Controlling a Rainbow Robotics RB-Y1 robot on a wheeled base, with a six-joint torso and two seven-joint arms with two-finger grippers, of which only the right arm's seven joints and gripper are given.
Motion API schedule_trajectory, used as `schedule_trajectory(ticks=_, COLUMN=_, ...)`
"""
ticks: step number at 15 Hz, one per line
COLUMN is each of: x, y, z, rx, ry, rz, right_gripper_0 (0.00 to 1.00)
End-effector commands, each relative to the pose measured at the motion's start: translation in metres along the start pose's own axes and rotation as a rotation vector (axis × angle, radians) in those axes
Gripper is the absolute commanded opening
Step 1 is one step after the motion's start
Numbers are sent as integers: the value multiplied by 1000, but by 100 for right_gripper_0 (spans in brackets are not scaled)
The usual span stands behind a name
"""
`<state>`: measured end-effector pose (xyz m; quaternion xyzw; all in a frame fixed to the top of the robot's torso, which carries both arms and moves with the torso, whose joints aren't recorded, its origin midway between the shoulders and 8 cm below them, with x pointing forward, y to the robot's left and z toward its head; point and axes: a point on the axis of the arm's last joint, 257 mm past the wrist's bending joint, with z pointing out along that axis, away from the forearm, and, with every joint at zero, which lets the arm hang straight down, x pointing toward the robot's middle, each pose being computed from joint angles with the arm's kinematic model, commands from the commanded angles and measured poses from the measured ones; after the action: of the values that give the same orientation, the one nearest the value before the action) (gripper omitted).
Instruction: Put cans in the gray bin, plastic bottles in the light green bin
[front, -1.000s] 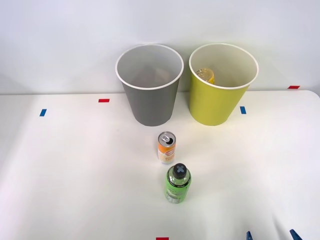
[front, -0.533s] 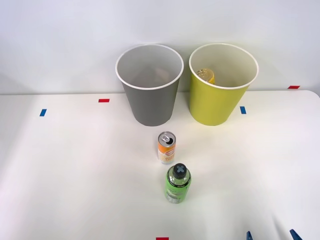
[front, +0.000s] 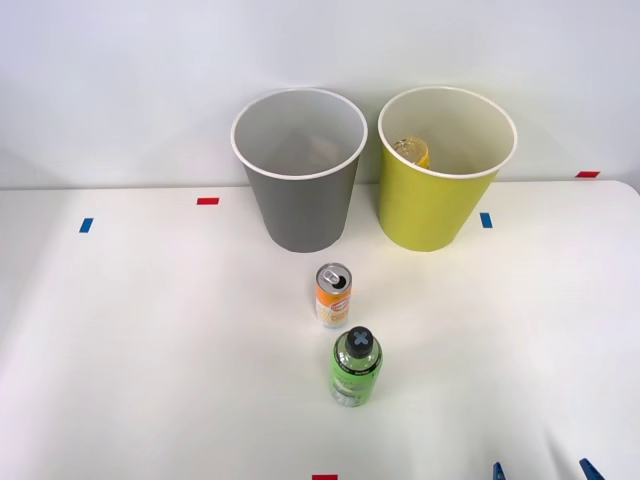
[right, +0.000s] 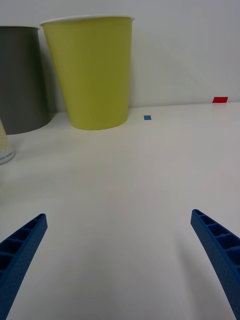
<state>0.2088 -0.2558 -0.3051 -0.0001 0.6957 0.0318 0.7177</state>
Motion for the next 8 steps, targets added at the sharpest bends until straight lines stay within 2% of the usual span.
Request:
schedule_trajectory(ticks=1, x=0, y=0, z=0, rx=0, ry=0, rz=0, right_gripper_0=100)
schedule_trajectory(ticks=8, x=0, y=0, z=0, rx=0, ry=0, rz=0, right_gripper_0=100)
